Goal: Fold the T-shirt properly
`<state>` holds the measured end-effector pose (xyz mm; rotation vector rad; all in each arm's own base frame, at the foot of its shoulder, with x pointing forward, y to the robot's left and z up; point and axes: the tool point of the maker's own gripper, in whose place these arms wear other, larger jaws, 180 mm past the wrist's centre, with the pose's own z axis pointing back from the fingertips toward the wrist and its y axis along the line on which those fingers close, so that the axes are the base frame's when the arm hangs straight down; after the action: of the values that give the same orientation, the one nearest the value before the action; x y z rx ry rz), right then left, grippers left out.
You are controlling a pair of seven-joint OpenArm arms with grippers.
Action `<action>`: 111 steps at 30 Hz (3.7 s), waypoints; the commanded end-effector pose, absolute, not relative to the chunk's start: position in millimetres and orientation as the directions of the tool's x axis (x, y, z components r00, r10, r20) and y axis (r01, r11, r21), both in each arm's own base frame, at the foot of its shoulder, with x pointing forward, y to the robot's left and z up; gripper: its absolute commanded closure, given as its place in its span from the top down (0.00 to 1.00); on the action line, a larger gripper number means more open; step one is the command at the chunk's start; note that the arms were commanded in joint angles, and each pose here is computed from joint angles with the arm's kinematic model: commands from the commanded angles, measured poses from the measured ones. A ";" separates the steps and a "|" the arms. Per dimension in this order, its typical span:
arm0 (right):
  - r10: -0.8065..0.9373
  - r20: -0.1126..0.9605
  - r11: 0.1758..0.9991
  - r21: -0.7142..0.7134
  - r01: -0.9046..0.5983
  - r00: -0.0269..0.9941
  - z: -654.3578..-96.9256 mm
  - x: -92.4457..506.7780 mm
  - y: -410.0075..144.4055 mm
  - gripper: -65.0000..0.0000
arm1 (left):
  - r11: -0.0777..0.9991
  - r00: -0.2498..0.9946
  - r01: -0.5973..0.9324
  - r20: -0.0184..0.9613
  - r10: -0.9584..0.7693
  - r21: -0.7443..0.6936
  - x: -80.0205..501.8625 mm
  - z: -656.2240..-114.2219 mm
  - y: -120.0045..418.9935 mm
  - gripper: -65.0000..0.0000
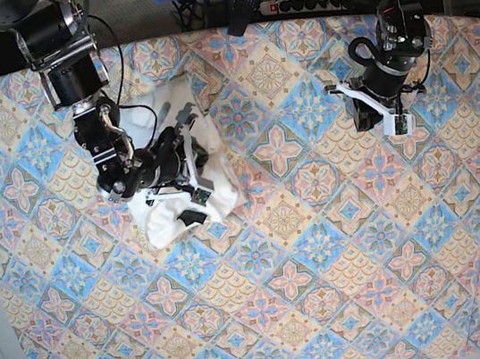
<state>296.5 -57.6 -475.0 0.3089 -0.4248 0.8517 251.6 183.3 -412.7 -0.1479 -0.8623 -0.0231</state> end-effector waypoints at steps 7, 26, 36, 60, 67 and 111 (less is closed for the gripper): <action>0.623 0.482 0.719 -0.042 -0.694 0.616 -447.0 347.0 -122.9 0.03 | 0.989 0.622 0.086 0.782 0.042 -0.121 256.5 -403.2 184.0 0.02; 0.613 0.561 0.740 -0.161 -0.654 0.556 -390.5 378.8 -135.5 0.03 | 0.989 0.623 0.087 0.781 0.042 -0.123 255.5 -403.6 183.2 0.02; 0.519 0.564 0.850 -0.263 -0.457 0.642 -358.6 317.6 -211.9 0.03 | 0.972 0.625 0.108 0.774 0.097 -0.210 231.8 -375.9 166.1 0.02; 0.296 0.186 0.939 -0.235 -0.250 0.937 -395.7 52.9 -324.7 0.00 | 0.996 0.837 -0.017 0.544 0.062 -0.087 62.9 -381.0 217.2 0.02; 0.224 0.111 0.962 -0.186 -0.201 0.968 -401.7 -11.3 -320.1 0.00 | 0.995 0.892 -0.047 0.444 0.082 -0.090 21.3 -395.8 217.2 0.02; -0.272 -0.053 0.905 0.324 0.275 0.961 -619.1 -102.9 -198.4 0.00 | 0.978 0.995 0.024 0.098 -0.003 -0.210 -33.4 -647.1 119.5 0.02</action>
<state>-88.6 -195.4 -621.9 0.3385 -0.0231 -0.2839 -21.0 118.7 -647.6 -0.2097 -0.1215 -0.0105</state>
